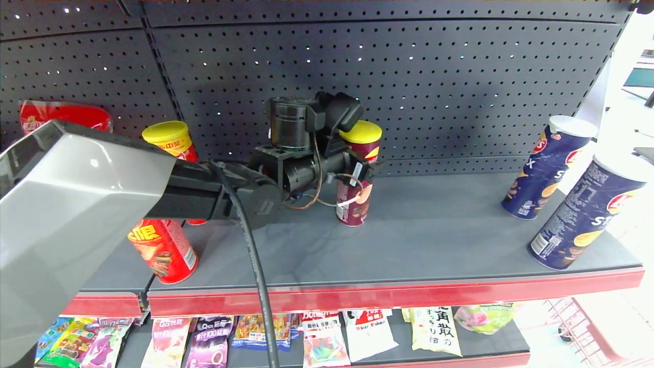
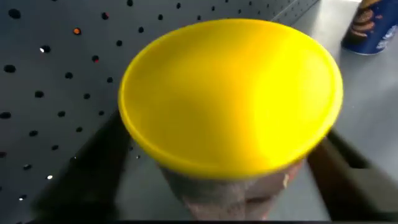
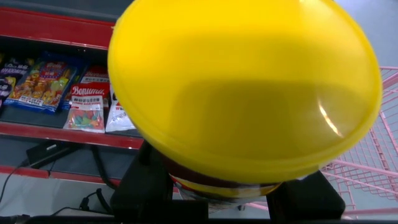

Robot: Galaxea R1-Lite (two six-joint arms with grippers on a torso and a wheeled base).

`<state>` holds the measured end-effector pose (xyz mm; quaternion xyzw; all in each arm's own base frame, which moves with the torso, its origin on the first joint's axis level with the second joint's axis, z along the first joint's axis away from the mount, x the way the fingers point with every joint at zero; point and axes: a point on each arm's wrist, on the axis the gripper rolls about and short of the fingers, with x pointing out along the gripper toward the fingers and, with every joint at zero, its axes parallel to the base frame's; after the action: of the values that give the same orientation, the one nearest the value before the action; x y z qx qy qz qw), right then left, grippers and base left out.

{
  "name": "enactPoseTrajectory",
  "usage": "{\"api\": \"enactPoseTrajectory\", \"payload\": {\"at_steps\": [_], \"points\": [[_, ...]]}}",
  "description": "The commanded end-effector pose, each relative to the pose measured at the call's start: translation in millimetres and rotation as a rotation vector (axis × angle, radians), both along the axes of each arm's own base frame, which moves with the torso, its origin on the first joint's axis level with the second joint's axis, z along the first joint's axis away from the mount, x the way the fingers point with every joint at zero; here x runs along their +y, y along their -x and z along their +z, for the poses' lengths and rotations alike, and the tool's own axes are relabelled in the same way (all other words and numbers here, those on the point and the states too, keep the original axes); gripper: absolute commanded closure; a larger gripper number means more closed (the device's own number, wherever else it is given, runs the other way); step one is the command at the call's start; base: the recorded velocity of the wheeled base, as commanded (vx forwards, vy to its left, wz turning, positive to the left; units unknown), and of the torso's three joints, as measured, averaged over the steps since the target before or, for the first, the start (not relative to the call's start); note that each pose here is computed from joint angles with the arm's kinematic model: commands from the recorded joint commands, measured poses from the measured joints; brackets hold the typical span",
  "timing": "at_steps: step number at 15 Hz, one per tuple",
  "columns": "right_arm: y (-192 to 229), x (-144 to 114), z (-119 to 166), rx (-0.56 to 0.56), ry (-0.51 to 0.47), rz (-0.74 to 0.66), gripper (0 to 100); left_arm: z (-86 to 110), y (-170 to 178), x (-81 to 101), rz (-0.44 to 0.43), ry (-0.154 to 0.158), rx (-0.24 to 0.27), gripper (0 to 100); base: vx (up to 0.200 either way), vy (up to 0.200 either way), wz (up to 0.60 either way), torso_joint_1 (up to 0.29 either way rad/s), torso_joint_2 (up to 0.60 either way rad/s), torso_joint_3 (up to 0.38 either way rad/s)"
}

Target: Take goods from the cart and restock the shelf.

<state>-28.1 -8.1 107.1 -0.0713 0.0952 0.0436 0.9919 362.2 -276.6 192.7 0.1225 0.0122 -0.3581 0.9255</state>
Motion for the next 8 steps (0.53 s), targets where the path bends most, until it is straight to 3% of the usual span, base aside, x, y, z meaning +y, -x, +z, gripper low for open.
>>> {"api": "enactPoseTrajectory", "payload": {"at_steps": [1,7,8], "points": [[-0.2,0.0,0.0,0.002,0.001,0.0,100,-1.4,-3.3,-2.7,0.003,0.002,-0.004,100,0.0,0.0,0.0,0.0,0.0,0.0],[-0.6,0.1,-0.6,0.006,-0.015,-0.003,100,-3.2,-1.1,-4.9,-0.013,0.007,0.007,100,0.0,0.0,0.0,0.0,0.0,0.0],[-0.5,0.0,-0.6,0.005,-0.02,-0.006,100,4.1,2.1,-2.8,-0.021,0.048,0.02,100,0.0,0.0,0.0,0.0,0.0,0.0]]}}
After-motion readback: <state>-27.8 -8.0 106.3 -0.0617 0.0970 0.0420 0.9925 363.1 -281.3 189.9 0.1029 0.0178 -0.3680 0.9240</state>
